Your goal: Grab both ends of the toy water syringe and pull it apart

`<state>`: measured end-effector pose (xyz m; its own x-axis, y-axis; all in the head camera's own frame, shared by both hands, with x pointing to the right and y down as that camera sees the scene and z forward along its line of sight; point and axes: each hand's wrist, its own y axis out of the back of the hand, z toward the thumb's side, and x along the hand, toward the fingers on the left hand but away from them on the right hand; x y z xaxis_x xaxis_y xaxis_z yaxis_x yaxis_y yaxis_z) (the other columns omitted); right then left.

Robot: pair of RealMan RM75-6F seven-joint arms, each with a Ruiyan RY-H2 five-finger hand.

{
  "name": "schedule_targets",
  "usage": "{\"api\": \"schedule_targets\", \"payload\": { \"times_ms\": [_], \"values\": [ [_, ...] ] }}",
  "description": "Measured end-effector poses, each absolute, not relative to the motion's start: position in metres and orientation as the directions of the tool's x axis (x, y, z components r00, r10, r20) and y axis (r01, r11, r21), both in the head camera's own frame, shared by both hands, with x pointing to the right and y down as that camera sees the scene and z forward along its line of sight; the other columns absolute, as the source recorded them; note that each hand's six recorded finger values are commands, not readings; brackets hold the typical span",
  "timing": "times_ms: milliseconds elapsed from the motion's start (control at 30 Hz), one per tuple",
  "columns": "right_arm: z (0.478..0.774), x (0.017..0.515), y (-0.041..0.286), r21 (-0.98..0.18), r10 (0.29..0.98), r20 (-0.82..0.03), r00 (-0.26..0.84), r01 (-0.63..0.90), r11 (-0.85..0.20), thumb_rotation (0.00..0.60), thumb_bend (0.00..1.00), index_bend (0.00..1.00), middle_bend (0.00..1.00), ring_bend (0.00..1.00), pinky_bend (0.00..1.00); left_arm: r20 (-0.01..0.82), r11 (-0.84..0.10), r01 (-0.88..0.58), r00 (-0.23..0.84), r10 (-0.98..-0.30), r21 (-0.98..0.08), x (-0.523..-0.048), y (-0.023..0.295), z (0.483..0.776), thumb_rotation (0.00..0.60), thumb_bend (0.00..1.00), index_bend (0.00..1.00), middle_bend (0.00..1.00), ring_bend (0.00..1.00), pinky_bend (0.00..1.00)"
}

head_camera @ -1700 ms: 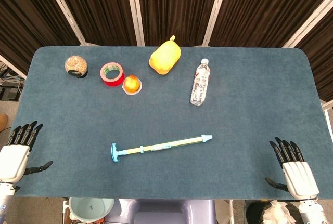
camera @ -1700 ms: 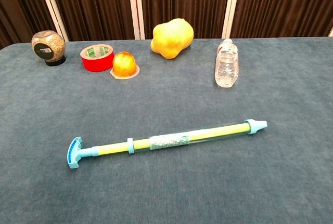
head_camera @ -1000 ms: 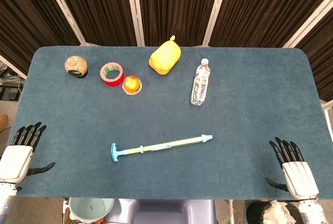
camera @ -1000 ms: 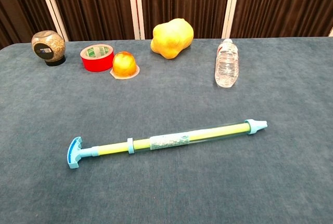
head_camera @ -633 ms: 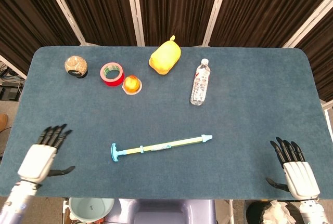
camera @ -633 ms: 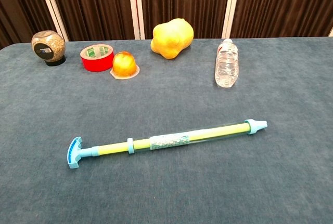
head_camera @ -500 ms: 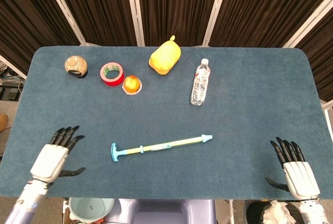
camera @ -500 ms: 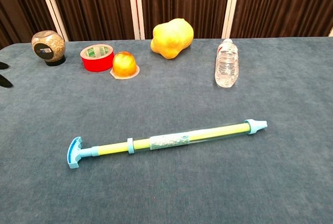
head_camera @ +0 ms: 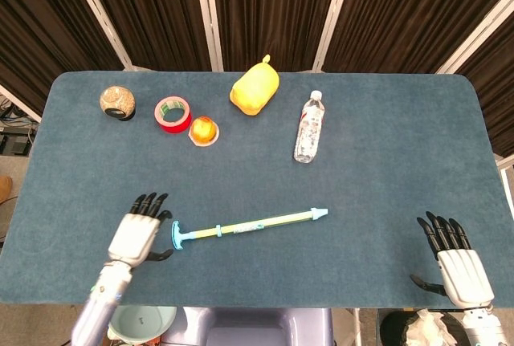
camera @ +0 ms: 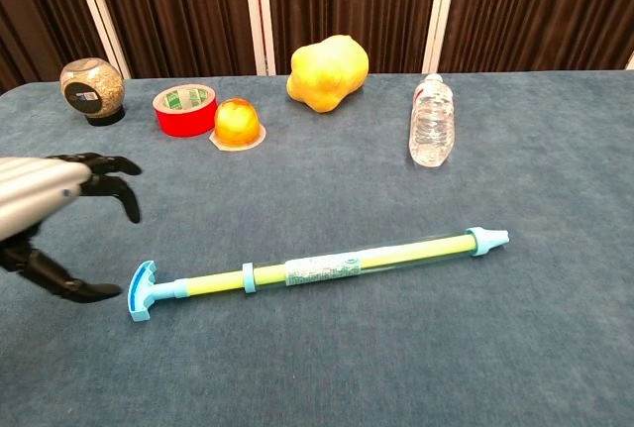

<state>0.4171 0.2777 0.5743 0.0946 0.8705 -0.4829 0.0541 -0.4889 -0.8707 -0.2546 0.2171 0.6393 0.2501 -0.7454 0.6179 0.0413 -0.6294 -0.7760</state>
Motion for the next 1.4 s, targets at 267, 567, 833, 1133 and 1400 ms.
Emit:
{"api": "schedule_targets", "payload": {
  "times_ms": [267,567,833,1133,1400],
  "values": [
    [0.574,0.419,0.277,-0.869,0.869,-0.486,0.092,0.058,-0.492,0.6,0.15,0.03,0.0,0.0,0.0,0.635,-0.647,0.058,0.275,-0.722,-0.761,-0.209,0.214,0.654,0.6,0.16,0.36,0.05,0.0,0.07],
    [0.572,0.42,0.278,-0.868,0.869,-0.485,0.093,0.065,-0.492,0.6,0.15,0.03,0.0,0.0,0.0,0.646,-0.642,0.112,0.252,-0.72,-0.759,-0.198,0.215,0.663,0.6,0.21,0.4,0.05,0.0,0.07],
    [0.572,0.42,0.278,-0.866,0.867,-0.489,0.092,0.067,-0.496,0.6,0.15,0.03,0.0,0.0,0.0,0.679,-0.669,0.132,0.227,-0.698,-0.732,-0.198,0.222,0.679,0.6,0.24,0.42,0.05,0.0,0.07],
    [0.573,0.421,0.278,-0.862,0.864,-0.496,0.087,0.071,-0.502,0.6,0.15,0.03,0.0,0.0,0.0,0.68,-0.671,0.129,0.238,-0.694,-0.73,-0.187,0.224,0.685,0.6,0.27,0.44,0.05,0.0,0.07],
    [0.572,0.421,0.278,-0.862,0.864,-0.495,0.085,0.075,-0.501,0.6,0.15,0.04,0.0,0.0,0.0,0.69,-0.676,0.143,0.207,-0.693,-0.723,-0.195,0.222,0.691,0.6,0.28,0.45,0.05,0.0,0.07]
  ]
}}
